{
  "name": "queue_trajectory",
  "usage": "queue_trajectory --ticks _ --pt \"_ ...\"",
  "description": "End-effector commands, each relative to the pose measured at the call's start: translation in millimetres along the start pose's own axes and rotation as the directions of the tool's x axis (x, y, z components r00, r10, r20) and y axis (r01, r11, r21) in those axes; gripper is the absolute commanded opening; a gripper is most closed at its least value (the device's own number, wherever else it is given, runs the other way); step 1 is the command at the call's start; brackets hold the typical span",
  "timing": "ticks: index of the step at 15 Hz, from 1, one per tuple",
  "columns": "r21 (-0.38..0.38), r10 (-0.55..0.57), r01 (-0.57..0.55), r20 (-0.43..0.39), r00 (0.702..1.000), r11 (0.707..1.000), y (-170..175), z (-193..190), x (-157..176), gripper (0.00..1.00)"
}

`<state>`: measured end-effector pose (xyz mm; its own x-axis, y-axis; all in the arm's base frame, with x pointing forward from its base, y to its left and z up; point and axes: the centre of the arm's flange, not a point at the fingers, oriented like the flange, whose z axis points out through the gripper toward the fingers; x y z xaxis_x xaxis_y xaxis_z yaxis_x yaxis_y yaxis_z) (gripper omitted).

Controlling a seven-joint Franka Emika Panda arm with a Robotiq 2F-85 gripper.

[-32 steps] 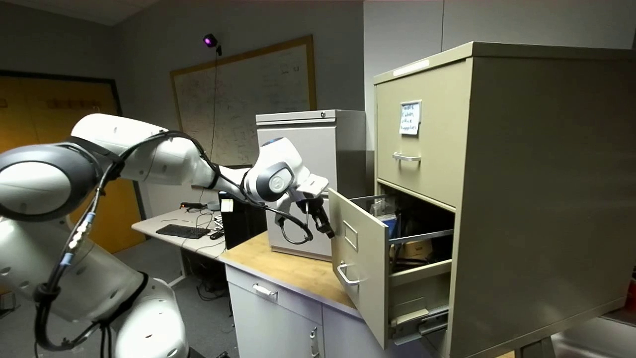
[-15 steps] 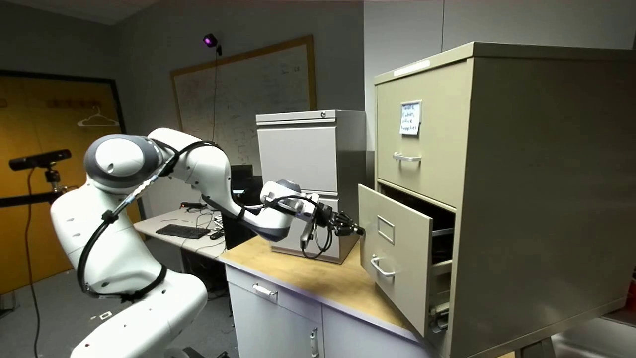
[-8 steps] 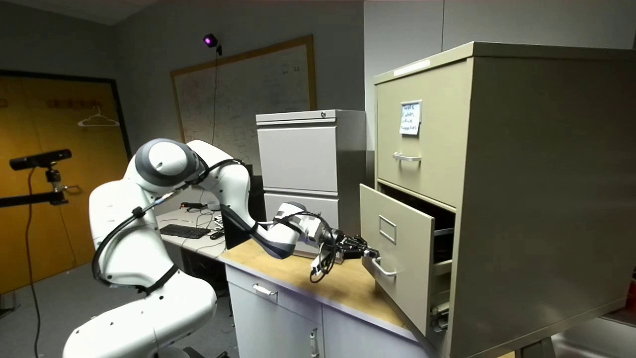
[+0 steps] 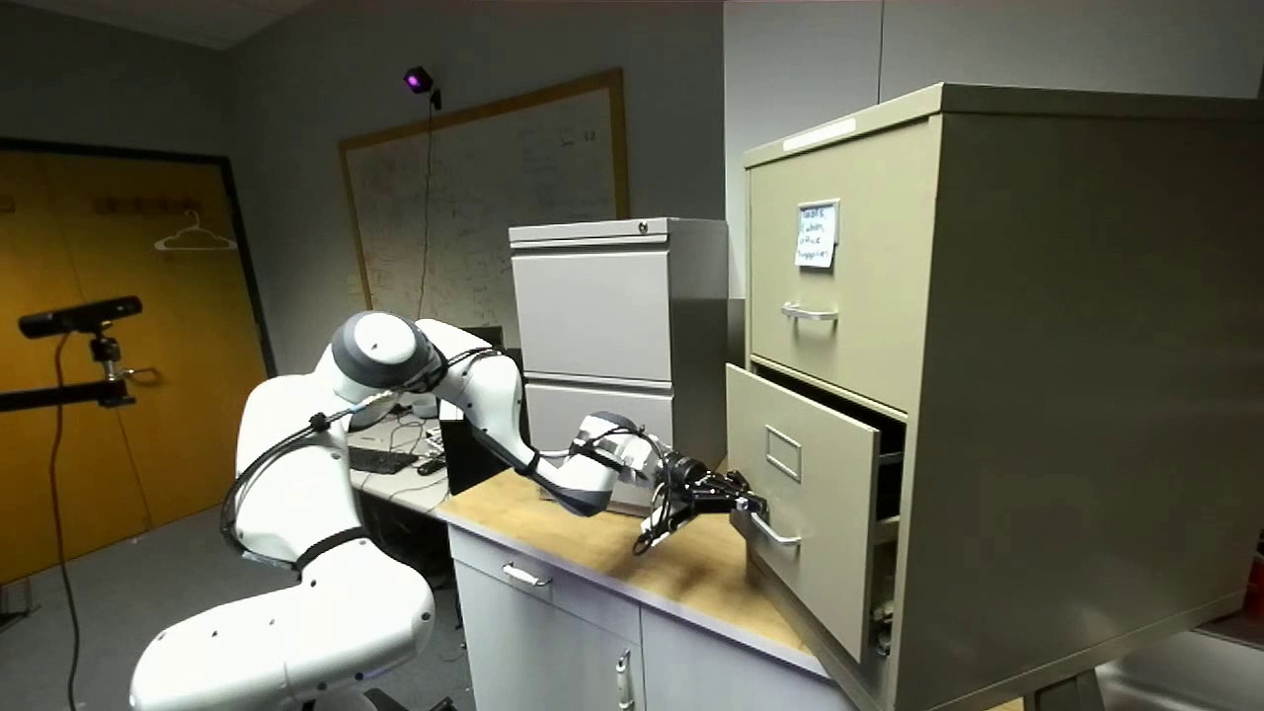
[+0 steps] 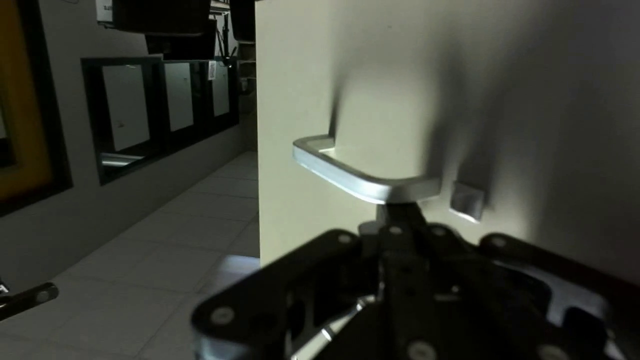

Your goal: Close the bottom drawer of the right cabinet

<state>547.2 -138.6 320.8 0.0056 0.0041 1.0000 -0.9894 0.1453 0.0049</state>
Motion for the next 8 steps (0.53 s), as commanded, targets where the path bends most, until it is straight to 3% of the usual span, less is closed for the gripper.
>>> queue_trajectory --ticks 1,6,8 --pt "0.042 0.003 -0.009 0.141 0.99 0.999 -43.5 -13.3 4.8 0.0" --pt "-0.003 0.002 -0.001 0.243 0.97 1.0 -62.0 -11.4 17.3 0.0" --pt "-0.003 0.004 -0.003 0.323 0.946 1.0 -71.3 -16.3 16.4 0.0"
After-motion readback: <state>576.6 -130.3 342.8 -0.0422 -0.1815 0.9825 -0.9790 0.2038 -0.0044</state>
